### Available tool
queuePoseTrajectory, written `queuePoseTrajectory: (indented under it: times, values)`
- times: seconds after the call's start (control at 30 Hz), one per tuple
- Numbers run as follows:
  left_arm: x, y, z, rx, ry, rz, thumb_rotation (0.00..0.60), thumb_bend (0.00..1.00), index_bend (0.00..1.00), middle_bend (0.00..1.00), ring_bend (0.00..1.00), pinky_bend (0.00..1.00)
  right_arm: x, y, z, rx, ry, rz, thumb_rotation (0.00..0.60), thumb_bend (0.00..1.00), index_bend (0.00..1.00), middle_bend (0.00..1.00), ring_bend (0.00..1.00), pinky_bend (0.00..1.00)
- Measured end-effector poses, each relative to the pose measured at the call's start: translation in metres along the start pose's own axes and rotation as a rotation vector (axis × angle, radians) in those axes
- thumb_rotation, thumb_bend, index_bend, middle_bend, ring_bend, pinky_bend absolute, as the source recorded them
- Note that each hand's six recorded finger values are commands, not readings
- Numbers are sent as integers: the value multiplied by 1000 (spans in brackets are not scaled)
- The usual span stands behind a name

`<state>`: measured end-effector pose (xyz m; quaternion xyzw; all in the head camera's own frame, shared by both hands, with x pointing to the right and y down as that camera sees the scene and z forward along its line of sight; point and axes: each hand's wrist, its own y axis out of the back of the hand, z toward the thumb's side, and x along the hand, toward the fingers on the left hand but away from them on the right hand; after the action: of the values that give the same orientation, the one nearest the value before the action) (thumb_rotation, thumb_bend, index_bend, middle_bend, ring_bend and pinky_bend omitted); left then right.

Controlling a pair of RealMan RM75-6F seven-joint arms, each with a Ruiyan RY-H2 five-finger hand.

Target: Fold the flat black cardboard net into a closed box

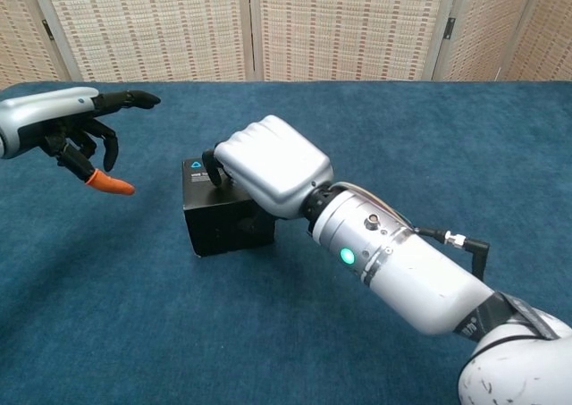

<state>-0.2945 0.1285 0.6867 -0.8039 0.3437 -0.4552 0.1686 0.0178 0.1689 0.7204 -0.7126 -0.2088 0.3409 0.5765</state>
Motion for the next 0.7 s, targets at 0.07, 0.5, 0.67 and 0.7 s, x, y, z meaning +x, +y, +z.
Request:
queuePoseTrajectory:
  times: [0.07, 0.5, 0.67, 0.7]
  values:
    - [0, 1, -1, -1, -1, 3, 600, 181, 0, 0, 599, 867, -1, -1, 0, -4, -3, -4, 600, 216, 467, 634, 719, 1000]
    - [-6, 10, -7, 103, 12, 62, 600, 182, 0, 0, 361, 572, 3, 29, -14, -83, -29, -130, 600, 229, 325, 400, 722, 1000]
    - [-11, 16, -14, 237, 47, 115, 600, 184, 0, 7, 268, 427, 14, 48, -30, -117, -45, -161, 600, 242, 324, 394, 693, 1000]
    - [-14, 19, -16, 273, 60, 134, 600, 185, 0, 10, 264, 418, 18, 53, -36, -123, -53, -163, 600, 246, 324, 392, 672, 1000]
